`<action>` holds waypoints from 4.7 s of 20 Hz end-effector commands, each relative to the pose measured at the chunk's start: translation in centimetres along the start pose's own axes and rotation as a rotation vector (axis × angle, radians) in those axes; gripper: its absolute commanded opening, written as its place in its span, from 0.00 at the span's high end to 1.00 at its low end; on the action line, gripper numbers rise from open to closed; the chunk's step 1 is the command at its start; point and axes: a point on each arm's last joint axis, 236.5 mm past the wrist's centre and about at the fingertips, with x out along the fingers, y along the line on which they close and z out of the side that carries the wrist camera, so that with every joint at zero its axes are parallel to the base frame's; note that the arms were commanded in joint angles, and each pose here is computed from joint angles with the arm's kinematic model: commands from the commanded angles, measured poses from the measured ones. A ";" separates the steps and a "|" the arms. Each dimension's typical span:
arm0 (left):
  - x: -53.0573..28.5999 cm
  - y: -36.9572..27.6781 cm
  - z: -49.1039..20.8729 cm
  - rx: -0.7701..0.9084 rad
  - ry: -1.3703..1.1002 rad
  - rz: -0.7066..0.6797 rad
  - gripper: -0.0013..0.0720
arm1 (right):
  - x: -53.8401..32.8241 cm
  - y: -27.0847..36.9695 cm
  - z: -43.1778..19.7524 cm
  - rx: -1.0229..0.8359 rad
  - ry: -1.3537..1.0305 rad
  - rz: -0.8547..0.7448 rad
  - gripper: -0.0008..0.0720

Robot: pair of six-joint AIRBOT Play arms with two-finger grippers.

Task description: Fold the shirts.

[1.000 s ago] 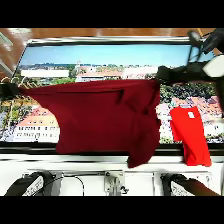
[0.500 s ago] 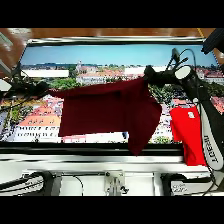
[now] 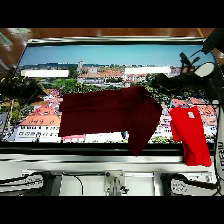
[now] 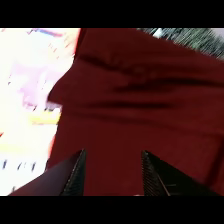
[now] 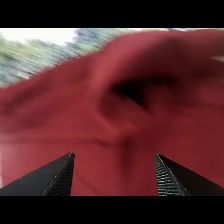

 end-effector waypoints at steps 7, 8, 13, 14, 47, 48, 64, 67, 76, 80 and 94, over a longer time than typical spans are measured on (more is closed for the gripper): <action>3.6 8.2 -16.1 -0.101 0.415 0.098 0.23 | -4.2 -11.1 -13.0 0.109 0.248 -0.240 0.15; 4.6 8.2 -16.5 -0.125 0.402 0.079 0.23 | -3.7 -10.7 -13.3 0.121 0.247 -0.215 0.15; 6.6 9.4 -15.4 -0.161 0.301 0.093 0.24 | -2.7 -8.4 -11.7 0.154 0.176 -0.110 0.15; 6.9 9.3 -15.1 -0.165 0.288 0.087 0.25 | -2.7 -8.4 -11.5 0.155 0.167 -0.107 0.15; 8.3 1.6 -15.8 0.017 0.278 -0.036 0.94 | 5.6 -12.3 -14.5 0.333 0.138 -0.077 0.15; 8.2 1.5 -15.7 0.022 0.272 -0.037 0.94 | 6.2 -12.4 -14.7 0.317 0.149 -0.089 0.15; -21.5 -19.8 1.2 0.669 -0.669 -0.143 0.94 | -20.1 9.7 4.4 -0.460 -0.693 -0.017 0.91; -43.5 -29.8 -3.7 0.866 -1.283 -0.217 0.94 | -42.1 19.7 2.7 -0.662 -1.270 -0.014 0.91; -53.4 -28.3 -17.6 0.866 -1.545 -0.139 0.94 | -55.6 21.7 -11.5 -0.739 -1.495 -0.159 0.91; -49.6 -26.2 -16.7 0.854 -1.401 -0.053 0.94 | -53.5 19.7 -11.4 -0.708 -1.387 -0.223 0.91; -16.8 -7.3 -12.3 0.456 -0.280 0.161 0.94 | -17.2 2.1 -3.1 -0.371 -0.149 -0.277 0.91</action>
